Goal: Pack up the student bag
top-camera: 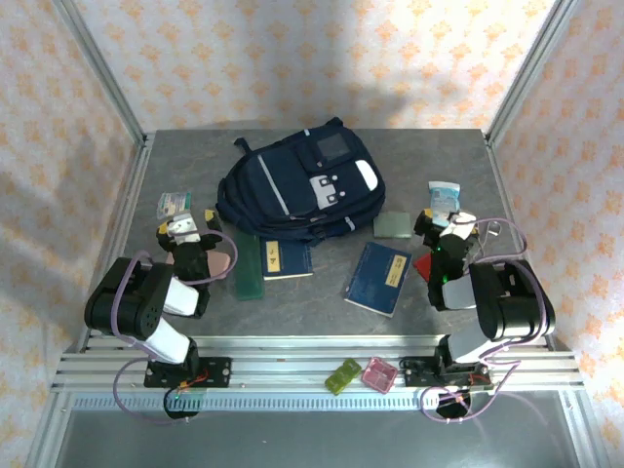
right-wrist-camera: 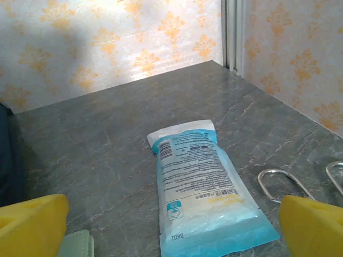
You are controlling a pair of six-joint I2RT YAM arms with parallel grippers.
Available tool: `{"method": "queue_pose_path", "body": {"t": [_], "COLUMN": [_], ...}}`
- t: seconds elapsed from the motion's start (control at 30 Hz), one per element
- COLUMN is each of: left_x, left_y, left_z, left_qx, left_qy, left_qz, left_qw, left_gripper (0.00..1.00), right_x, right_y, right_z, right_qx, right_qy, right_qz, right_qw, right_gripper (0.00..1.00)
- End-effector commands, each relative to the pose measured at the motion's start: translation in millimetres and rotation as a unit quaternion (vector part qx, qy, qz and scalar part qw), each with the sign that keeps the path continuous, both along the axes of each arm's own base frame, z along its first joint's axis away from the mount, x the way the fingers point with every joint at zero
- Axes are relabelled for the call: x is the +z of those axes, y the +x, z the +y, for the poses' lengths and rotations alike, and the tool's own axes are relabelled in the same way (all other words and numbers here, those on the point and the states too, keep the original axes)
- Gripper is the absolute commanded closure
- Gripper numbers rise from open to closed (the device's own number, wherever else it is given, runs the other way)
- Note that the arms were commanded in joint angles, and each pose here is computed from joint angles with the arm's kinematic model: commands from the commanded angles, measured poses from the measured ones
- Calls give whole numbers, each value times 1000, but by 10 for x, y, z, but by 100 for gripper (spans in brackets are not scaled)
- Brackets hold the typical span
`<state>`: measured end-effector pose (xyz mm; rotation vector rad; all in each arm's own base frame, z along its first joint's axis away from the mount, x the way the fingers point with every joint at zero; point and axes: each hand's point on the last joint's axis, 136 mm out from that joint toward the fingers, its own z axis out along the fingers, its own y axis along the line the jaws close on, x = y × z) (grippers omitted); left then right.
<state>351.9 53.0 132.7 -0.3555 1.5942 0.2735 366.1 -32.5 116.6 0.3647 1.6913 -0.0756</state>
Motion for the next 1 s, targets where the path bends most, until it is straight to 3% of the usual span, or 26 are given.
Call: {"method": "queue_pose_path", "body": {"t": [0.0, 0.97], "left_x": [102, 104], "left_y": [43, 48], "left_z": [-14, -12], "left_qx": [-7, -8], "left_qy": [-7, -8], "left_qz": [-16, -17], "left_qw": [1000, 1000], "left_gripper": [0, 0], "right_x": [96, 89], "right_y": [46, 48], "right_z": [59, 58], "right_qx": [20, 22], "right_qy": [-8, -6], "right_qz": [-12, -11], "right_qw": [1000, 1000], "right_gripper": [0, 0]}}
